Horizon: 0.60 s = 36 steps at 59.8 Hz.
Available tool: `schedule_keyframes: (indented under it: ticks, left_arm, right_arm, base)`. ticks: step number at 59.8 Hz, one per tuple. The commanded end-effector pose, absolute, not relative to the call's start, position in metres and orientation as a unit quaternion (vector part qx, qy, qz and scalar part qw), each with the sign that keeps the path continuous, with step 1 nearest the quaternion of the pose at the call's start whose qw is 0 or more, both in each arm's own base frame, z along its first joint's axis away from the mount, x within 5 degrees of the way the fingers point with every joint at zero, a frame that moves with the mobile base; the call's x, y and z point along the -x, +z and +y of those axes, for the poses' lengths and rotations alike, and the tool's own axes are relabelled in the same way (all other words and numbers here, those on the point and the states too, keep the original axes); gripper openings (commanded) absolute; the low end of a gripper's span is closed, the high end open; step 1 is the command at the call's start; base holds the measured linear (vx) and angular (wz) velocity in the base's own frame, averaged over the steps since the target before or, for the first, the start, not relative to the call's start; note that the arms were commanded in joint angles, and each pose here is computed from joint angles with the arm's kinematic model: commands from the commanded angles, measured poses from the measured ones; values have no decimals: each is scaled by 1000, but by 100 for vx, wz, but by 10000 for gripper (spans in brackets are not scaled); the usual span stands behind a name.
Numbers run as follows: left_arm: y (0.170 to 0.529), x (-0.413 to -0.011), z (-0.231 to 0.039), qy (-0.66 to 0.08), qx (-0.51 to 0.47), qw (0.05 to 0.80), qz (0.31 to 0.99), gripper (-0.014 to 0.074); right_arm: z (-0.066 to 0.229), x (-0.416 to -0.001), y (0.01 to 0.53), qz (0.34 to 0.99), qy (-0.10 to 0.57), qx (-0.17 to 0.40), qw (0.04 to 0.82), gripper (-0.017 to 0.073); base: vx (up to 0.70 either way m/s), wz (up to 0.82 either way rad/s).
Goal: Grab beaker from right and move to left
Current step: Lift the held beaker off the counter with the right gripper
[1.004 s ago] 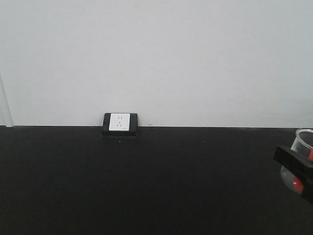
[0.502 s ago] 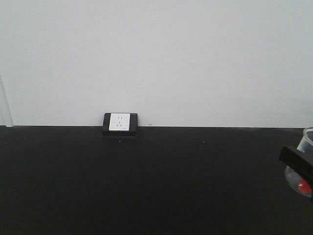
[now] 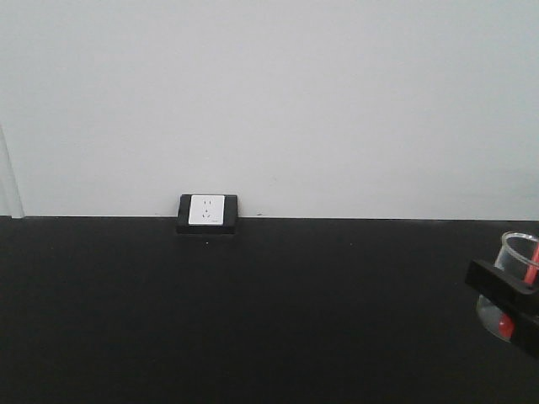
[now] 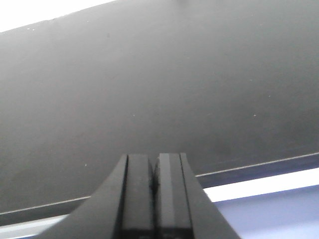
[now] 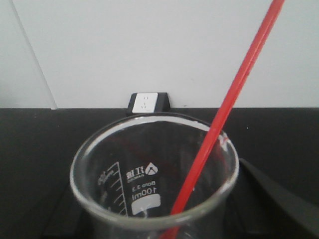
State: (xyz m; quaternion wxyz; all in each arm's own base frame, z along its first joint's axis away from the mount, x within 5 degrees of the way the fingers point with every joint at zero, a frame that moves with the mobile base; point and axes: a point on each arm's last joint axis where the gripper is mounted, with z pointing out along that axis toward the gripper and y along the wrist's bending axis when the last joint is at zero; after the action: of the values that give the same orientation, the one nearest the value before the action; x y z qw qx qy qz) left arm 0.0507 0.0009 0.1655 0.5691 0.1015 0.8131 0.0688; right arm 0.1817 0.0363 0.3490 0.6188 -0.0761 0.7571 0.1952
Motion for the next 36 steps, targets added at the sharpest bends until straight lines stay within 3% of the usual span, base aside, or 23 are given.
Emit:
schedule_keyframes:
  ticks: [1,36]
  left_arm:
    - [166,-53,0,68,-103,595,794,-6]
    - [166,-53,0,68,-103,595,794,-6]
  right_arm:
    - [34,-188,354,757,176,81,624,-1]
    - [34,-196,348,768,178,78,611,-1]
  base:
    - [0,2]
    - [-4,17]
